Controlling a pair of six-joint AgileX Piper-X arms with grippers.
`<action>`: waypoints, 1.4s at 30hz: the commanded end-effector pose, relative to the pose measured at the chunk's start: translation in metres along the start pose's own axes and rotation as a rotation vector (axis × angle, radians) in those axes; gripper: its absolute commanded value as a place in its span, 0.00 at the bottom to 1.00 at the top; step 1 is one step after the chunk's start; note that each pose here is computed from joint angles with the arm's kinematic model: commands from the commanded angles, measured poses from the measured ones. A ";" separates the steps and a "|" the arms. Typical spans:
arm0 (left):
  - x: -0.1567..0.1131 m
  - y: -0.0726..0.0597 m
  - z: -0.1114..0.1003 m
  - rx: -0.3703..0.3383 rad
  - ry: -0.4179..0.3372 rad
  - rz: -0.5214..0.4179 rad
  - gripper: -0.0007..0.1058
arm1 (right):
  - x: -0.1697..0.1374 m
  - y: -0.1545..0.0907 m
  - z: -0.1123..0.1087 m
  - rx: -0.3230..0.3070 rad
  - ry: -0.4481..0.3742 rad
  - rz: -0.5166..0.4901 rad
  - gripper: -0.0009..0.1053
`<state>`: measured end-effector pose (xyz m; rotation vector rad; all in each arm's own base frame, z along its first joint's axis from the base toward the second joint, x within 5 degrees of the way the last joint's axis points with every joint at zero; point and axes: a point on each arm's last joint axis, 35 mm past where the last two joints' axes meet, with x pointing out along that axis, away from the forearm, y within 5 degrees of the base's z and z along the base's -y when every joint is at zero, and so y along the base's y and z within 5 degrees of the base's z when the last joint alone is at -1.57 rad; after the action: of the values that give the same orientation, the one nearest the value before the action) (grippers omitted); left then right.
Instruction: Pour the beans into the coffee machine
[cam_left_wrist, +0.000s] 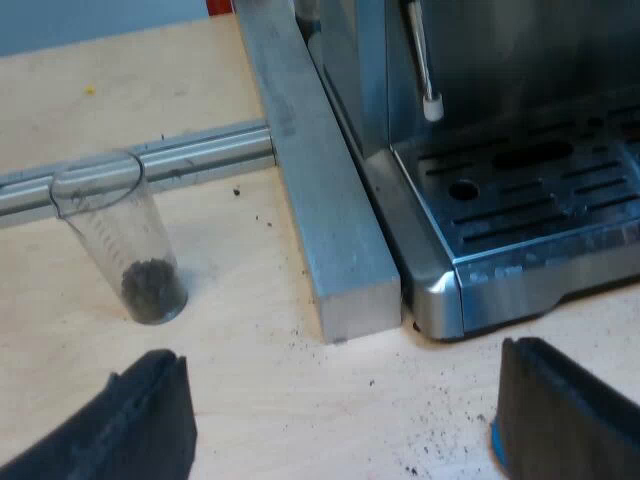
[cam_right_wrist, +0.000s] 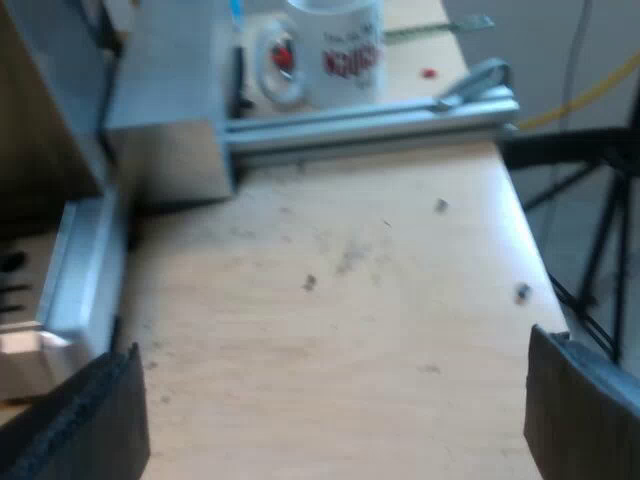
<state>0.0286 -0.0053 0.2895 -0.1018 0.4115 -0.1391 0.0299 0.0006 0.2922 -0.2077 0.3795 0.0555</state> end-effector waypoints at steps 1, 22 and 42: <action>-0.002 0.000 0.002 -0.017 0.016 0.022 0.62 | -0.007 0.000 0.010 -0.031 -0.050 0.064 0.74; -0.005 -0.004 0.054 -0.191 -0.116 0.012 0.74 | 0.015 0.032 0.108 -0.306 -0.235 0.736 0.74; 0.040 0.028 0.060 -0.233 -0.108 0.355 0.74 | 0.052 0.148 0.129 -0.422 -0.314 0.991 0.74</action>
<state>0.0924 0.0205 0.3246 -0.2653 0.3399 0.2709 0.1108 0.1715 0.3567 -0.4164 0.1538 1.1440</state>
